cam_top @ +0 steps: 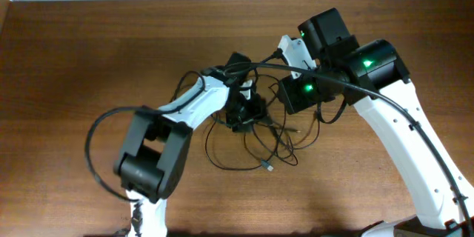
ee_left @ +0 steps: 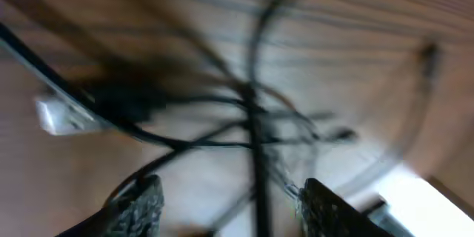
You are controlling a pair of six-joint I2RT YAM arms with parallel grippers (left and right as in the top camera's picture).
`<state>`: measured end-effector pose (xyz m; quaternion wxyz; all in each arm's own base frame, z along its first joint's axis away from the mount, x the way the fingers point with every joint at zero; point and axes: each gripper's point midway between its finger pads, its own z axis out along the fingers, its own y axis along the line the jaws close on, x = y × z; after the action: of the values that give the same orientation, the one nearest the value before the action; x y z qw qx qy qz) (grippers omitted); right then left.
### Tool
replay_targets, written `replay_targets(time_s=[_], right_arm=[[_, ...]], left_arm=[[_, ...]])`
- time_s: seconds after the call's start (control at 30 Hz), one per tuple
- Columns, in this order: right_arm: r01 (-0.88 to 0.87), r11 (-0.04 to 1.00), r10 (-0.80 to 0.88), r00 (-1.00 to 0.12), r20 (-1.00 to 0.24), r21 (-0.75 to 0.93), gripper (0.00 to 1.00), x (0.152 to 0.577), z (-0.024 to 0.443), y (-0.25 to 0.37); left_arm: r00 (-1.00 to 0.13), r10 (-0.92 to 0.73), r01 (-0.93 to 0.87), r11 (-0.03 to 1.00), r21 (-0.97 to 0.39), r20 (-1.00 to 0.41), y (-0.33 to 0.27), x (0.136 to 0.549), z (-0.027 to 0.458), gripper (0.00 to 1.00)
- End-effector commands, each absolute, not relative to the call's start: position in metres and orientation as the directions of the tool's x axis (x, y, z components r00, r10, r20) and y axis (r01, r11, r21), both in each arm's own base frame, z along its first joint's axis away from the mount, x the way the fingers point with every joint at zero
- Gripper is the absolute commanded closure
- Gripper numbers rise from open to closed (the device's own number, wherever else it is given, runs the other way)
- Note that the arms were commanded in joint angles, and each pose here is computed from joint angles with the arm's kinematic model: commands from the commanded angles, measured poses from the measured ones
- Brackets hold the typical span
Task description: Untangle cables
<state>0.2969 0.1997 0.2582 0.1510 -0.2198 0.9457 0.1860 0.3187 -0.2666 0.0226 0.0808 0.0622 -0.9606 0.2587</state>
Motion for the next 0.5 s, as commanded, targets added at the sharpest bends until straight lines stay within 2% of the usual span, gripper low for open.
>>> replay_targets(time_s=[0.0, 0.03, 0.07, 0.13, 0.23, 0.4, 0.47], right_arm=[[-0.483, 0.824, -0.362, -0.850, -0.383, 0.295, 0.96, 0.297, 0.264, 0.203], [-0.483, 0.824, -0.362, -0.850, -0.383, 0.295, 0.96, 0.297, 0.264, 0.203], [-0.484, 0.824, -0.362, -0.850, -0.384, 0.295, 0.96, 0.297, 0.264, 0.203], [-0.485, 0.821, -0.353, -0.846, -0.399, 0.302, 0.96, 0.297, 0.270, 0.202], [-0.507, 0.784, -0.286, -0.807, -0.517, 0.358, 0.96, 0.298, 0.320, 0.198], [-0.579, 0.723, -0.190, -0.692, -0.696, 0.378, 0.96, 0.285, 0.404, 0.188], [-0.608, 0.712, -0.170, -0.634, -0.754, 0.351, 0.96, 0.282, 0.428, 0.187]], left_arm=[[-0.985, -0.119, -0.154, 0.936, -0.317, 0.127, -0.246, 0.323, -0.011, 0.52], [-0.986, -0.120, -0.150, 0.944, -0.293, 0.118, -0.243, 0.323, -0.015, 0.59], [-0.989, -0.104, -0.128, 0.954, -0.271, 0.102, -0.239, 0.324, -0.019, 0.81], [-0.996, -0.060, -0.075, 0.966, -0.248, 0.067, -0.228, 0.330, -0.020, 1.00], [-0.998, -0.023, -0.036, 0.969, -0.246, 0.053, -0.207, 0.341, -0.021, 1.00], [-0.990, -0.138, -0.144, 0.960, -0.242, 0.042, -0.159, 0.366, -0.021, 1.00], [-0.985, -0.173, -0.172, 0.970, -0.172, 0.008, -0.133, 0.375, -0.024, 1.00]])
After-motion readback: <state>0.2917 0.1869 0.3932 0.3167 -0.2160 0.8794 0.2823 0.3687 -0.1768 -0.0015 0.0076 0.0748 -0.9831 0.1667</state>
